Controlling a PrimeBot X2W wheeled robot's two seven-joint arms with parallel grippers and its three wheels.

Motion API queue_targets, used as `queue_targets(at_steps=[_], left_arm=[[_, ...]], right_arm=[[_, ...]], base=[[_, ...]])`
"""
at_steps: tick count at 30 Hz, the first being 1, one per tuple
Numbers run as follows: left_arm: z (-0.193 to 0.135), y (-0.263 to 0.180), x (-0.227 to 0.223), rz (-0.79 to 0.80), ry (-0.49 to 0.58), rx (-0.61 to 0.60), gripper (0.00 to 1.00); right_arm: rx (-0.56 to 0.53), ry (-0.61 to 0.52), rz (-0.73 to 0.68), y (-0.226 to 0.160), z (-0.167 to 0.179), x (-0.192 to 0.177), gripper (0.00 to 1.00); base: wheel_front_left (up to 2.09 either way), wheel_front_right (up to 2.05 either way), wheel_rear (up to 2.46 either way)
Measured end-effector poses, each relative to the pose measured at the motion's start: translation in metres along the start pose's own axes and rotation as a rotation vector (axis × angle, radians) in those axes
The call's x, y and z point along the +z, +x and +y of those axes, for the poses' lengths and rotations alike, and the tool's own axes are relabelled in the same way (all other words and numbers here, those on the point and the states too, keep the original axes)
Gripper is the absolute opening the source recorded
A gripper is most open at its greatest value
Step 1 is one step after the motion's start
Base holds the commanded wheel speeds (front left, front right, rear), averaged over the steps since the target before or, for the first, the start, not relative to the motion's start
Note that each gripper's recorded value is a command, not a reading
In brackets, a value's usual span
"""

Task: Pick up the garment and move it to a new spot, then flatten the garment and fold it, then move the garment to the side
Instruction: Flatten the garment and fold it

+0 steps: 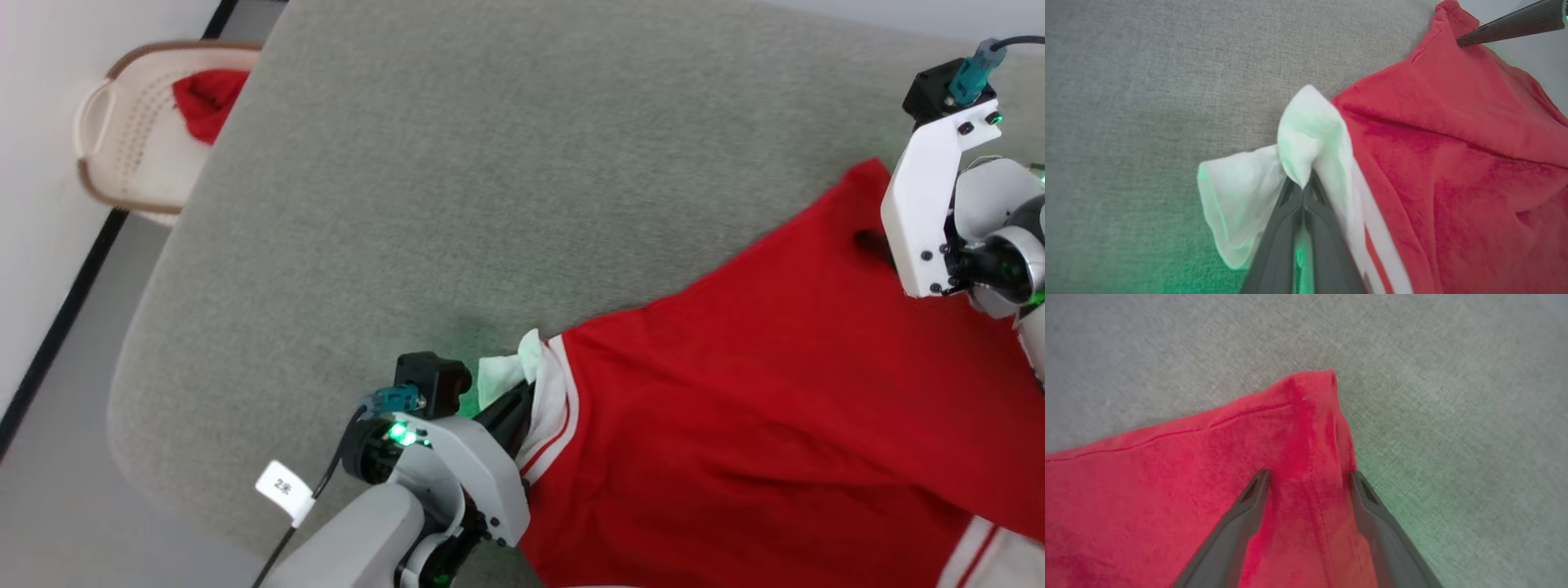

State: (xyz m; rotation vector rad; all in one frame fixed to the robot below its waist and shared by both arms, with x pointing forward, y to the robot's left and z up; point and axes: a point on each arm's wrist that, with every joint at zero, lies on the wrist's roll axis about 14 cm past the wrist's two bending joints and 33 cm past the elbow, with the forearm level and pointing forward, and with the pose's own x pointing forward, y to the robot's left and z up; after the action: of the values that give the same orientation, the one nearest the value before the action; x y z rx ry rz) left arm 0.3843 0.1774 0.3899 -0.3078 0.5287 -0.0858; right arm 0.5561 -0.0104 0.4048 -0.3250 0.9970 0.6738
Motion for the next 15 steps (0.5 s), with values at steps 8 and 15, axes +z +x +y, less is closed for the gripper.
queue_targets(at_steps=[8, 15], left_arm=[[0.014, -0.001, -0.005, 0.004, -0.018, 0.039, 0.00], [0.017, -0.001, -0.006, -0.001, -0.029, 0.048, 0.00]], right_arm=[[0.010, 0.002, 0.160, 0.020, -0.002, -0.003, 1.00], [-0.026, -0.007, 0.272, 0.015, -0.008, -0.010, 0.00]], base=[[0.00, 0.00, 0.00], [0.00, 0.00, 0.00]])
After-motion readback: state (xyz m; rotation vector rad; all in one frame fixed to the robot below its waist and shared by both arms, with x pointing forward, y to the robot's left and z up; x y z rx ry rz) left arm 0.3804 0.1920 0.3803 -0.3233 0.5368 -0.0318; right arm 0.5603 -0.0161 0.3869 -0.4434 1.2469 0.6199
